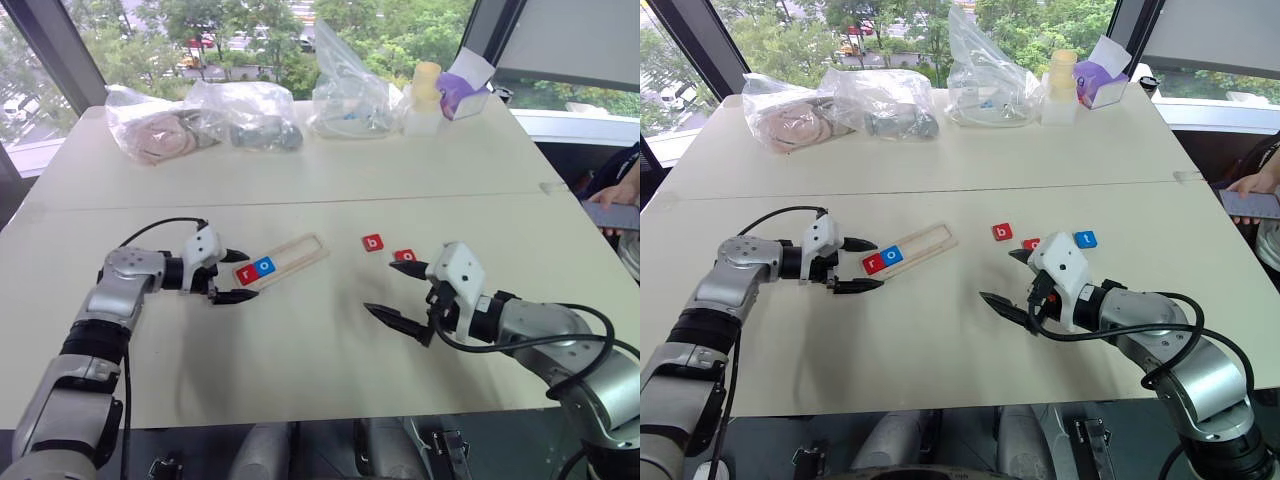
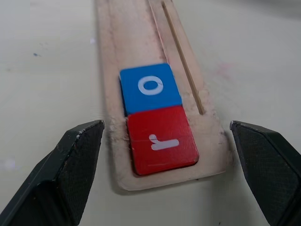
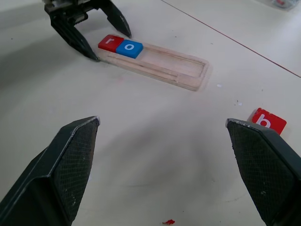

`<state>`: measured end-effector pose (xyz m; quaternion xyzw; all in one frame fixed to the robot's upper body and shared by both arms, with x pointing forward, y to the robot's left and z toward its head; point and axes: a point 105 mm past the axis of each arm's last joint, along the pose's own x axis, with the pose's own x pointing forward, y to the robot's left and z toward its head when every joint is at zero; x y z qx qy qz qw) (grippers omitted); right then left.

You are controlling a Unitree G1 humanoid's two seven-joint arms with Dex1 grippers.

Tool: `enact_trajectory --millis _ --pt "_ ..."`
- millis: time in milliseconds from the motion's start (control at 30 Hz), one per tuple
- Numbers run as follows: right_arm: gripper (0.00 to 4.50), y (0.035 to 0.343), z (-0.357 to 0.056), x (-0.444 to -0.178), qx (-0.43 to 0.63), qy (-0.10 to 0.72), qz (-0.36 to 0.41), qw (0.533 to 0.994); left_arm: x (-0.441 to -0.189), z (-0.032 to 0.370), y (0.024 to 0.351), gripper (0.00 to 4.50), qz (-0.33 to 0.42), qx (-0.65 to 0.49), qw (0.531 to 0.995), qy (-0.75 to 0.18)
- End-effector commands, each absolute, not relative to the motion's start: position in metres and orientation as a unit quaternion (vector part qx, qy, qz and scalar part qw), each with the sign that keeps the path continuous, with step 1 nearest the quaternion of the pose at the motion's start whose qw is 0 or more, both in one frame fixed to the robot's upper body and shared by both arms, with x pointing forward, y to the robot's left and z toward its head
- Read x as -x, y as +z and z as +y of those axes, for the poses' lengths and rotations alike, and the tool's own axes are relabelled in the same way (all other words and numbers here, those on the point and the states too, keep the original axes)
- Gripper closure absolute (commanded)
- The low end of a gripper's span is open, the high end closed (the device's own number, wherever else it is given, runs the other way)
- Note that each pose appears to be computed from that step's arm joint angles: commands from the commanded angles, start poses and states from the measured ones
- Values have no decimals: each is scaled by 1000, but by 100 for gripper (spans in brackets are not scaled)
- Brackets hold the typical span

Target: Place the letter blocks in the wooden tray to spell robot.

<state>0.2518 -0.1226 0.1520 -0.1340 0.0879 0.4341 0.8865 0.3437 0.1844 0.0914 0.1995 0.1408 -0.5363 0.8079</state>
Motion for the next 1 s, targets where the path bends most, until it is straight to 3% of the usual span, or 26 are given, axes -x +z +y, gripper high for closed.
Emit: enact_trajectory --millis 33,533,633,667,867,1000 --pt "5 162 -117 -247 144 440 64 884 -349 182 94 0 130 -212 812 -528" --pt "5 162 -120 -243 153 437 72 883 -337 186 55 0 176 -219 813 -510" --pt "0 163 -120 -243 153 437 73 883 -333 186 52 83 178 -217 813 -510" --pt "0 163 -120 -243 154 437 73 883 -332 186 51 132 180 -216 812 -511" --pt "0 164 -122 -245 156 437 75 883 -318 174 54 140 167 -216 793 -545" --pt "0 164 -125 -246 159 435 78 883 -291 144 68 140 127 -208 743 -623"
